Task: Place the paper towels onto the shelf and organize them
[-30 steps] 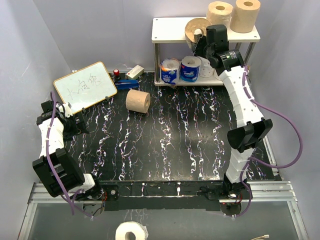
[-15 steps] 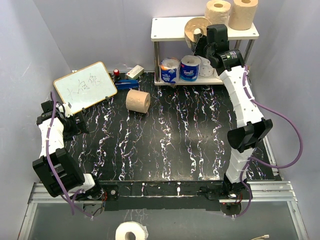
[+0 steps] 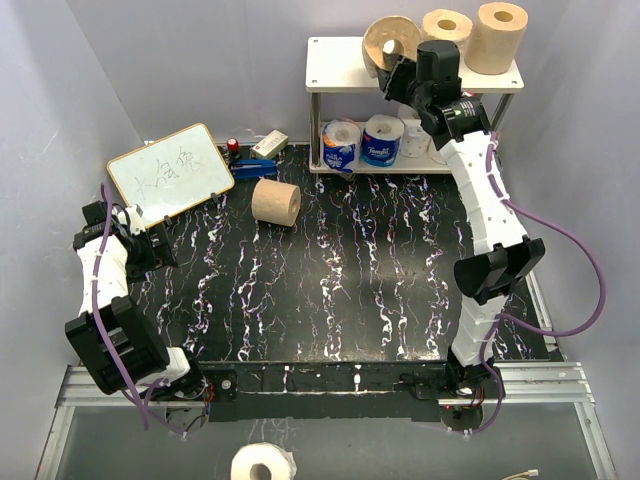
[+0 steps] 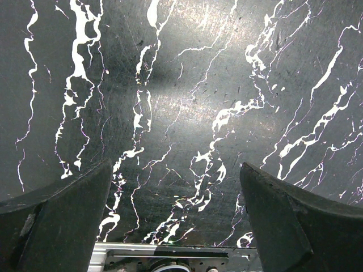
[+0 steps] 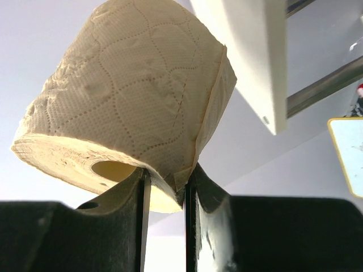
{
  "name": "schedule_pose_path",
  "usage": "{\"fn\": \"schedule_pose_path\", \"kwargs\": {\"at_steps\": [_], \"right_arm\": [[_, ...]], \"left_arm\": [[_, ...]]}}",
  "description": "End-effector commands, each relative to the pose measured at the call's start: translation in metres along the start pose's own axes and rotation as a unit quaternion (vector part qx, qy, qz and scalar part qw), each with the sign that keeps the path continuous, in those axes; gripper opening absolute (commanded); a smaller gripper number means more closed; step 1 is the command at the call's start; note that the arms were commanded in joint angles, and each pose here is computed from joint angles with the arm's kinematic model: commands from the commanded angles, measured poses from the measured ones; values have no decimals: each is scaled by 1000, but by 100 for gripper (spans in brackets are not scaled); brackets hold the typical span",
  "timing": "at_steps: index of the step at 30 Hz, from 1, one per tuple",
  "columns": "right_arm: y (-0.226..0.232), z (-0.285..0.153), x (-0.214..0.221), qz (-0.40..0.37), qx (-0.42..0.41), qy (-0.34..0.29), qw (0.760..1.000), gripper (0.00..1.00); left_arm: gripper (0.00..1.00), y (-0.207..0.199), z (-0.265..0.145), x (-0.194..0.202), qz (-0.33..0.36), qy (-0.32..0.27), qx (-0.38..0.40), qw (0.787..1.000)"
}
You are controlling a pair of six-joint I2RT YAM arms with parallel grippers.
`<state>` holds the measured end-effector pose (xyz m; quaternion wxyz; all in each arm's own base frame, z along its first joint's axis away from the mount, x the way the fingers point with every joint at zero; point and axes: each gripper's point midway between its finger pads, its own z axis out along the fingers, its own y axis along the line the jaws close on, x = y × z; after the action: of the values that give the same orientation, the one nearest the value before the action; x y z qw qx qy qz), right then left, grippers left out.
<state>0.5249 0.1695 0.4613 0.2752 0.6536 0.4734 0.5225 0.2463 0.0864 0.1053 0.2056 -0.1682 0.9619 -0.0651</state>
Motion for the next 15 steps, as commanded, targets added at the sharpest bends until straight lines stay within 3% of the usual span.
{"fn": "schedule_pose_path", "kwargs": {"at_steps": [1, 15], "right_arm": [[75, -37, 47, 10, -124, 95, 988, 0], [54, -24, 22, 14, -96, 39, 995, 0]], "left_arm": [[93, -2, -8, 0, 3, -10, 3, 1000], [93, -1, -7, 1, 1, -7, 2, 1000]]}}
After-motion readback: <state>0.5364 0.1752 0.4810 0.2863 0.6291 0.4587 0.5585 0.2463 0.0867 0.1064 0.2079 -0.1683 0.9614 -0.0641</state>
